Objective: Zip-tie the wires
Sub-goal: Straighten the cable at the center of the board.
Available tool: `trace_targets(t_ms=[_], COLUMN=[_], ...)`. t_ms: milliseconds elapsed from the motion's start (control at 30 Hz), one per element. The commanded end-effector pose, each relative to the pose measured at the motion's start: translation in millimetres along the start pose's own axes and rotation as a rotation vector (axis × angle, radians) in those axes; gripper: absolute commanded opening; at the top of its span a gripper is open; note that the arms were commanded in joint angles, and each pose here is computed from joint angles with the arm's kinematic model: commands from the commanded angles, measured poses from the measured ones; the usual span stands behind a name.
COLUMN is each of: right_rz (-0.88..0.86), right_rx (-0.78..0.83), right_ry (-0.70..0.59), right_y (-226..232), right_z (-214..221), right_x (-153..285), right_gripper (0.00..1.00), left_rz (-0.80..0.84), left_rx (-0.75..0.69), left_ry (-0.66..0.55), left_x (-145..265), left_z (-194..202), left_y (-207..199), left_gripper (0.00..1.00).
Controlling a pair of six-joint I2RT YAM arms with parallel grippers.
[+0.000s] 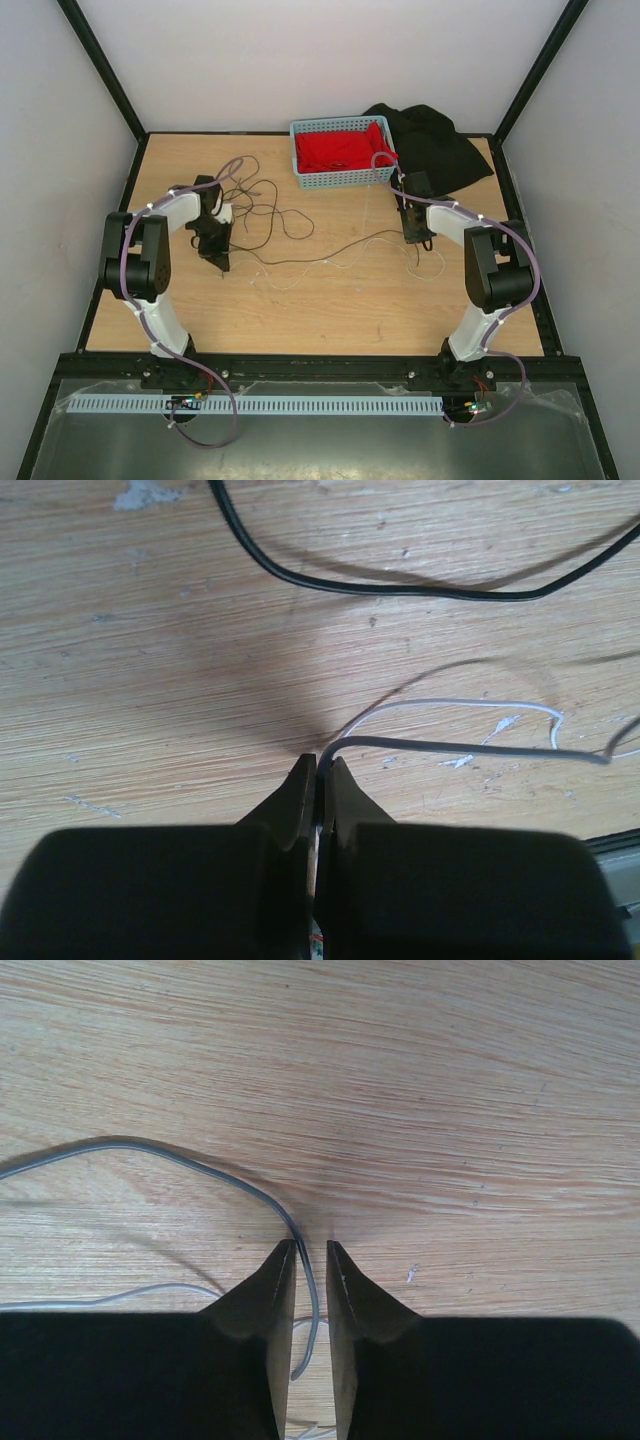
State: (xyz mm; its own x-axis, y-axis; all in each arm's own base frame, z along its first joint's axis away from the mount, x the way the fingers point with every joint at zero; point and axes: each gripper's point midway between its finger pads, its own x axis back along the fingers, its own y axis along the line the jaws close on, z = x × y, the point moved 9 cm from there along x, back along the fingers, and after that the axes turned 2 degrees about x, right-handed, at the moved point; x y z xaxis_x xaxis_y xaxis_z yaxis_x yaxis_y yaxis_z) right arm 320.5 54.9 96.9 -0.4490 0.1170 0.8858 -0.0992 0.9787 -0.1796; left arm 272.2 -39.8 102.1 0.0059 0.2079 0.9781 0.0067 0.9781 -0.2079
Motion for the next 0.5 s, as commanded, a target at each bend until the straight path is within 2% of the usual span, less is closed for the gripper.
trace_targets(t_ms=[0,100,200,467], right_rz=[-0.050,-0.083,-0.115,-0.161], right_rx=[0.014,0.015,0.013,0.006], right_ry=[0.015,0.008,-0.006,-0.071], right_y=[5,7,9,8], right_z=[-2,-2,-4,-17], right_x=[3,8,13,35], right_gripper=[0.30,0.33,0.38,0.47], left_rz=[-0.002,-0.008,-0.012,-0.033], left_rx=[-0.030,-0.032,-0.033,-0.034], left_ry=[0.004,0.006,0.009,0.018], left_x=[7,7,6,5], left_z=[-4,-4,-4,-3], left_y=[-5,-5,-4,-2], left_gripper=[0.00,0.03,0.14,0.23])
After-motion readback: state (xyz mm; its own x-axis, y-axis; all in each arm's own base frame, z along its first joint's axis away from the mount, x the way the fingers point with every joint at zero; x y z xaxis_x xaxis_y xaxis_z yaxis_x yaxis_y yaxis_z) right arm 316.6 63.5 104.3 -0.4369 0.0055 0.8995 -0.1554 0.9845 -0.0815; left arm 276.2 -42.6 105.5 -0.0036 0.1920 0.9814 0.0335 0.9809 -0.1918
